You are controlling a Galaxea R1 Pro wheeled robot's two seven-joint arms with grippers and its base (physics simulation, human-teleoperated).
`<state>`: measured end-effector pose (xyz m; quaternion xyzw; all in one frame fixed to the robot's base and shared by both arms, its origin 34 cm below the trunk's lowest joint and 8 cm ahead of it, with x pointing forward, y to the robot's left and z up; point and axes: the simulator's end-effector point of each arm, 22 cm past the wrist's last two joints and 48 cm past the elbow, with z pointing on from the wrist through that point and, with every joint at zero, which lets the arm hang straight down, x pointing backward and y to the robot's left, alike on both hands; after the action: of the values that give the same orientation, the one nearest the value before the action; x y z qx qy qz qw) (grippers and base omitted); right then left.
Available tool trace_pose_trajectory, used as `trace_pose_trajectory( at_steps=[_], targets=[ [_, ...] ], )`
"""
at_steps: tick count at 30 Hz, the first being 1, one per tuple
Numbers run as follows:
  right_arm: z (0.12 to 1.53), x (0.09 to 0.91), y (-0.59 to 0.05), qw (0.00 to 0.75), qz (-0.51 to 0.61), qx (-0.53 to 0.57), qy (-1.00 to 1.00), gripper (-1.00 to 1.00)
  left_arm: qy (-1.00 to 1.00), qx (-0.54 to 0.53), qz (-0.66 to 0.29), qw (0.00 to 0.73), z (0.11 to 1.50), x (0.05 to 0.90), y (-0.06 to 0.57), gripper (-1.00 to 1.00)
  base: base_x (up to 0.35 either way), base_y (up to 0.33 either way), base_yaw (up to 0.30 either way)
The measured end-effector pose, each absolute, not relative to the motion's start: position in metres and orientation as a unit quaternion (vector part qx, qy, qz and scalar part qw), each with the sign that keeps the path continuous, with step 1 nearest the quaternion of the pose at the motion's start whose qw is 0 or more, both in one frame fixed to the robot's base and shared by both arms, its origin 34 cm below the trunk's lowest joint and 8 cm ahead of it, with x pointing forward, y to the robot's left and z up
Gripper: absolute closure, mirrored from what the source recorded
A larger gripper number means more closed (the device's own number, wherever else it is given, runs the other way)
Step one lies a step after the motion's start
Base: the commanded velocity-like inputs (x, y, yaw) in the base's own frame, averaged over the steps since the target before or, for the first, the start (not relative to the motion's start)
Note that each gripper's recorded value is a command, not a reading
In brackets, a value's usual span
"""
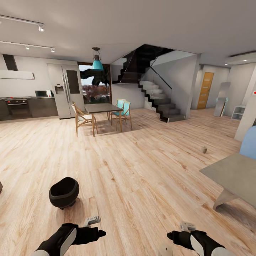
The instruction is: Place each of the two pumpkins and all three candles from the living room inside a cabinet in the living room (use any cabinet), then make sure every cabinet is closed, and position the cauldron so it is next to a table in the living room.
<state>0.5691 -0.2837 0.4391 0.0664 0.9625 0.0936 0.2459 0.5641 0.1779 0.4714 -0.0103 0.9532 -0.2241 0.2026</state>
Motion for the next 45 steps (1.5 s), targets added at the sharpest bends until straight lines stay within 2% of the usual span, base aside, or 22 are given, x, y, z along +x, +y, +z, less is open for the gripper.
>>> trace_pose_trajectory(
  at_steps=[15,20,30,45],
  targets=[
    [0.477,0.617,-0.303,0.247,0.052,0.081,0.964,-1.0,0.957,-0.011,-0.229,0.178,0.478,0.563,0.173,-1.0,0.0,0.0,0.0],
    [0.48,0.62,-0.309,0.244,0.031,0.086,0.965,-1.0,0.953,-0.001,-0.228,0.197,0.503,0.587,0.169,-1.0,0.0,0.0,0.0],
    [0.48,0.621,-0.271,0.234,0.048,0.076,0.968,-1.0,0.945,0.025,-0.211,0.249,0.571,0.631,0.159,-1.0,0.0,0.0,0.0],
    [0.479,0.621,-0.265,0.232,0.051,0.075,0.968,-1.0,0.93,0.061,-0.231,0.28,0.639,0.647,0.131,-1.0,0.0,0.0,0.0]
  ],
)
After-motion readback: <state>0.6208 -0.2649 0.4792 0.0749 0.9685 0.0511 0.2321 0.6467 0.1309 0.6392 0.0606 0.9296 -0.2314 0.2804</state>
